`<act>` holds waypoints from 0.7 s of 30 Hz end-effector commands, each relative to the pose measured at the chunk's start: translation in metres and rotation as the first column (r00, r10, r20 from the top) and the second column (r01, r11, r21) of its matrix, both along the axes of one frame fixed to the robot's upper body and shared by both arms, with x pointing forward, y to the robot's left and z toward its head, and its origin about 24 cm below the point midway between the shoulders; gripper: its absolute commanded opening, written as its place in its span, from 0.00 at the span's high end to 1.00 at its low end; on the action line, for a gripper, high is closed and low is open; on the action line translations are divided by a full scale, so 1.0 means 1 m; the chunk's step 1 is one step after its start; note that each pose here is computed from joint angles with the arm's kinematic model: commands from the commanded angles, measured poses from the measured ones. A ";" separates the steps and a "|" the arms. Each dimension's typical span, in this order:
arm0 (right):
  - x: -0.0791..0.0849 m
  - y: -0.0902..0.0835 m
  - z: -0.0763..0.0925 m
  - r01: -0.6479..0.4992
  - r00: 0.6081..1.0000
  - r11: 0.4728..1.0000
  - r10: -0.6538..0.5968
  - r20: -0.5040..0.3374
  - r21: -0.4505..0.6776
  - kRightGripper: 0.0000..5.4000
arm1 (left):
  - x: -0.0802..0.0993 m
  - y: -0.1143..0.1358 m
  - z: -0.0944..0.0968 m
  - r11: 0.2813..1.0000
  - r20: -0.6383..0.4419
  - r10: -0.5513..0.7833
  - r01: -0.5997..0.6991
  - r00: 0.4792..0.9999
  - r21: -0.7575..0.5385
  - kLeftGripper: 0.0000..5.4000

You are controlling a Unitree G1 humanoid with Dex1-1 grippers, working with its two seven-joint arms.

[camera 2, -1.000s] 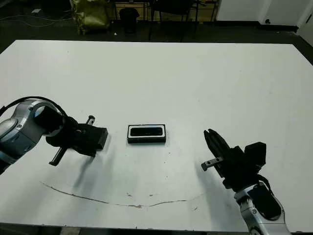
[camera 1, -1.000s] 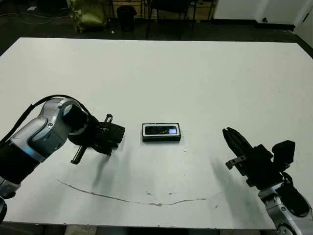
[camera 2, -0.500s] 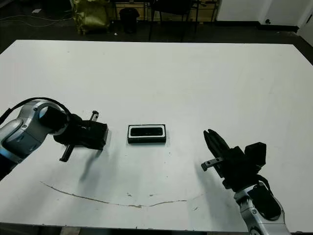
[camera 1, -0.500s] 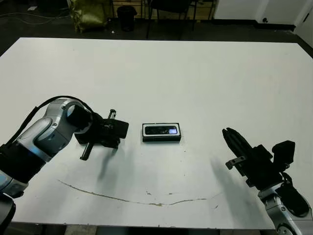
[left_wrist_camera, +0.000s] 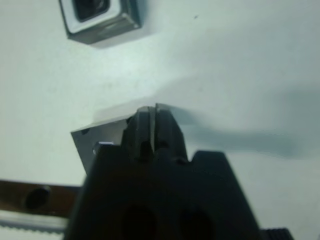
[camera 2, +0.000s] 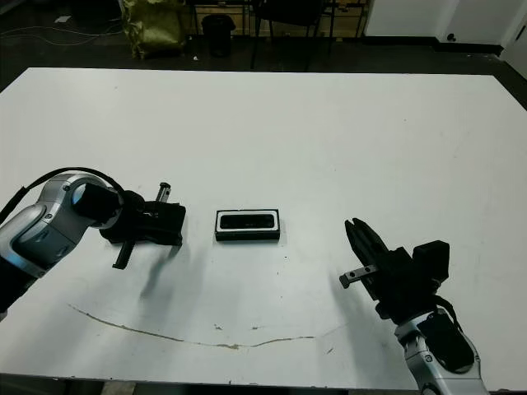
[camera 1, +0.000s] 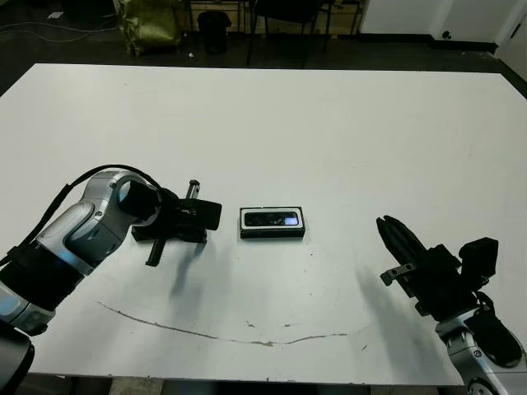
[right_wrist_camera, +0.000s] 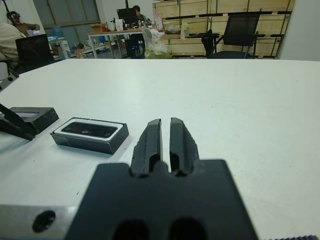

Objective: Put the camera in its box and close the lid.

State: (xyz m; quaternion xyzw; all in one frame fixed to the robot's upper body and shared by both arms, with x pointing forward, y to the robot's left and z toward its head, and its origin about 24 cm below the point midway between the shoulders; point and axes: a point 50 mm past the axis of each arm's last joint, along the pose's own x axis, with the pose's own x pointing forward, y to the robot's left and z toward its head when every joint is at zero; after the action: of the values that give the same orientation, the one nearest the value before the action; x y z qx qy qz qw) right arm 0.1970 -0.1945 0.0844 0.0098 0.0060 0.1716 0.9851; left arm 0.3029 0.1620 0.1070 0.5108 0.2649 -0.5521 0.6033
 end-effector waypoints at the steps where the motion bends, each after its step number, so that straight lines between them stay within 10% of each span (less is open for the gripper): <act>1: -0.003 -0.002 -0.005 0.004 0.999 1.000 -0.003 -0.040 0.017 1.00 | 0.002 0.014 -0.024 0.991 -0.059 0.102 -0.096 0.993 0.087 1.00; 21: -0.005 0.002 -0.008 -0.019 0.999 0.999 0.021 -0.044 0.049 1.00 | 0.030 0.032 -0.019 0.963 0.016 0.241 -0.242 0.970 0.120 1.00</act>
State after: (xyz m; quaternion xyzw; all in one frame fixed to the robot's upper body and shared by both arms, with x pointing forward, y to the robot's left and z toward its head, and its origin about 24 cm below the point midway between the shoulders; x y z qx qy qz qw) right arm 0.1941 -0.1921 0.0810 0.0311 0.0098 0.1821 0.9827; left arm 0.3393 0.1897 0.1075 0.5278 0.3214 -0.4523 0.6431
